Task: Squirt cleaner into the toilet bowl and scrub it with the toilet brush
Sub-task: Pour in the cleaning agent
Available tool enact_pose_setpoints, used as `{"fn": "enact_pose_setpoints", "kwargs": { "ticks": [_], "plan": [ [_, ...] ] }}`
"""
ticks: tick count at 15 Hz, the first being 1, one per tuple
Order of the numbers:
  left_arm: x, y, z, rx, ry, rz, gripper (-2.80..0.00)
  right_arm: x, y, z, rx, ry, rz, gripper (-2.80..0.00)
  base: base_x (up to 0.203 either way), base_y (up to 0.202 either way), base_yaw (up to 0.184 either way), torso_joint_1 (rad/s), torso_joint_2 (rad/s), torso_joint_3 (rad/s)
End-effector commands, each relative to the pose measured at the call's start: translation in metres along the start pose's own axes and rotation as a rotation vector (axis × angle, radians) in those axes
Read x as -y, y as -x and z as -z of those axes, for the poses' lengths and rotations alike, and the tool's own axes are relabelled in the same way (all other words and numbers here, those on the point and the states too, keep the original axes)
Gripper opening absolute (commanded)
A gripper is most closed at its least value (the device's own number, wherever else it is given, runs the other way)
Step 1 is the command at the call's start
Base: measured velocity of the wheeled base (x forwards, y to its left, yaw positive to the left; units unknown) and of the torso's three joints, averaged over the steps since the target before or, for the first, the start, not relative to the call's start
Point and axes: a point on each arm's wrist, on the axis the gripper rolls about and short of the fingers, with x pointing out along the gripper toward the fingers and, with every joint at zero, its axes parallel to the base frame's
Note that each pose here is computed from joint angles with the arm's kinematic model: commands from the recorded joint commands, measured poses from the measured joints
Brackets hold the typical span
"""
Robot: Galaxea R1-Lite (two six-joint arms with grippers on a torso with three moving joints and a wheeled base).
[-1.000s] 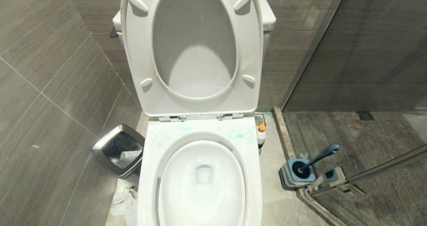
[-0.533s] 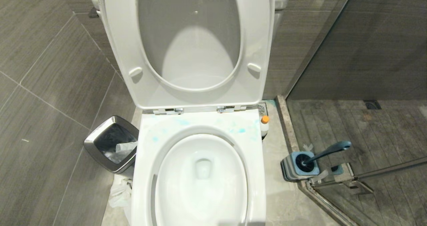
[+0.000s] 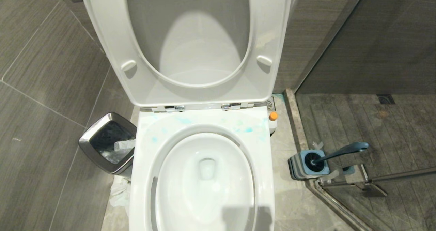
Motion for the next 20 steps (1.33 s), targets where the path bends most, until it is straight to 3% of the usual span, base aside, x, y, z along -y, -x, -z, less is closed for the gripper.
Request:
{"fn": "enact_pose_setpoints", "kwargs": {
  "ticks": [1, 14, 20],
  "plan": [
    [0.0, -0.0001, 0.0001, -0.003, 0.0, 0.0, -2.8, 0.0004, -0.0014, 0.0069, -0.024, 0.001, 0.002, -2.8, 0.0, 0.0, 0.0, 0.0, 0.0, 0.0],
    [0.0, -0.0001, 0.0, -0.001, -0.014, 0.0, -2.8, 0.0004, -0.0014, 0.0069, -0.024, -0.001, 0.002, -2.8, 0.0, 0.0, 0.0, 0.003, 0.0, -0.165],
    [0.0, -0.0001, 0.0001, -0.003, -0.025, 0.0, -2.8, 0.0004, -0.0014, 0.007, -0.025, -0.001, 0.002, -2.8, 0.0, 0.0, 0.0, 0.001, 0.0, -0.029]
  ]
}}
